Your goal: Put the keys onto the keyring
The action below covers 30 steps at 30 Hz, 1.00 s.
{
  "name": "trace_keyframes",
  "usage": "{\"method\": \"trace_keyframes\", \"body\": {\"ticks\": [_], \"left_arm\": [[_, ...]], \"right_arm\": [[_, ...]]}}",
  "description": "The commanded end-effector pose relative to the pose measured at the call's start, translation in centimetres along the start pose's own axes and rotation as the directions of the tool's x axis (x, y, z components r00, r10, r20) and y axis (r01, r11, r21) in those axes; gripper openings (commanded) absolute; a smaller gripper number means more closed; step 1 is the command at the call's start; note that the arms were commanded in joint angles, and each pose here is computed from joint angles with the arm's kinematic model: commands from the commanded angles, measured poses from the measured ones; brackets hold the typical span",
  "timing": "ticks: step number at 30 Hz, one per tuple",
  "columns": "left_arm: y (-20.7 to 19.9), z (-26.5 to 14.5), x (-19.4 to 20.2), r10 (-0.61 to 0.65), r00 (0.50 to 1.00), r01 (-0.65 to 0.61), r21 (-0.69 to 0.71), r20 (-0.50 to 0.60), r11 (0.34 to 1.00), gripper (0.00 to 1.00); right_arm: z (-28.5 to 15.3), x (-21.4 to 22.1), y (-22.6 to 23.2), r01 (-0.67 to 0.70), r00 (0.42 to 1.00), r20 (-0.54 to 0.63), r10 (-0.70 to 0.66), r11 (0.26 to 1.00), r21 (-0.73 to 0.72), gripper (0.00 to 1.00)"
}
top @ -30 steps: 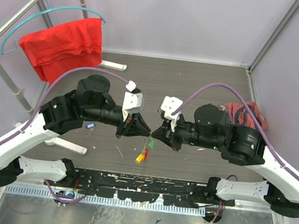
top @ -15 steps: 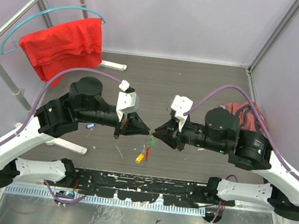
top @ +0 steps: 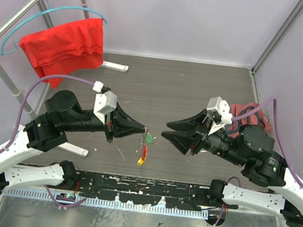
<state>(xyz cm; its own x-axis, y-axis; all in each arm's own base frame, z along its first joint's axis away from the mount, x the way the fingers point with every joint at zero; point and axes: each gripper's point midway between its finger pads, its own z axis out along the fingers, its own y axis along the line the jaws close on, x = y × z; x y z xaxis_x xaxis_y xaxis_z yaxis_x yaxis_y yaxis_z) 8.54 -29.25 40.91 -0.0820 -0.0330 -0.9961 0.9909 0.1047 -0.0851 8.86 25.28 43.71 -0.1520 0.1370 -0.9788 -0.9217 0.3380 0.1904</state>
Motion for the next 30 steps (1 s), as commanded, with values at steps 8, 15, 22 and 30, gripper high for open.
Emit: {"method": "trace_keyframes", "body": {"ticks": [8,15,22,30], "left_arm": [[-0.9,-0.3,-4.5,0.001,0.983,-0.005,0.024,0.185,1.0,0.0],[-1.0,-0.5,-4.4,-0.003,0.982,-0.001,0.021,0.187,1.0,0.0],[-1.0,-0.4,-4.4,-0.003,0.983,-0.001,0.025,0.183,1.0,0.0],[-1.0,-0.2,-4.1,-0.008,0.985,0.003,0.03,0.174,1.0,0.0]], "right_arm": [[2.2,-1.3,1.7,-0.102,0.986,0.125,0.114,0.99,-0.095,0.47],[2.2,-1.8,2.5,-0.094,0.98,0.162,0.117,0.985,-0.146,0.56],[2.3,-2.5,2.3,-0.092,0.973,0.199,0.119,0.986,-0.139,0.62],[2.6,-3.1,1.7,-0.106,0.965,0.229,0.127,0.989,-0.105,0.52]]}}
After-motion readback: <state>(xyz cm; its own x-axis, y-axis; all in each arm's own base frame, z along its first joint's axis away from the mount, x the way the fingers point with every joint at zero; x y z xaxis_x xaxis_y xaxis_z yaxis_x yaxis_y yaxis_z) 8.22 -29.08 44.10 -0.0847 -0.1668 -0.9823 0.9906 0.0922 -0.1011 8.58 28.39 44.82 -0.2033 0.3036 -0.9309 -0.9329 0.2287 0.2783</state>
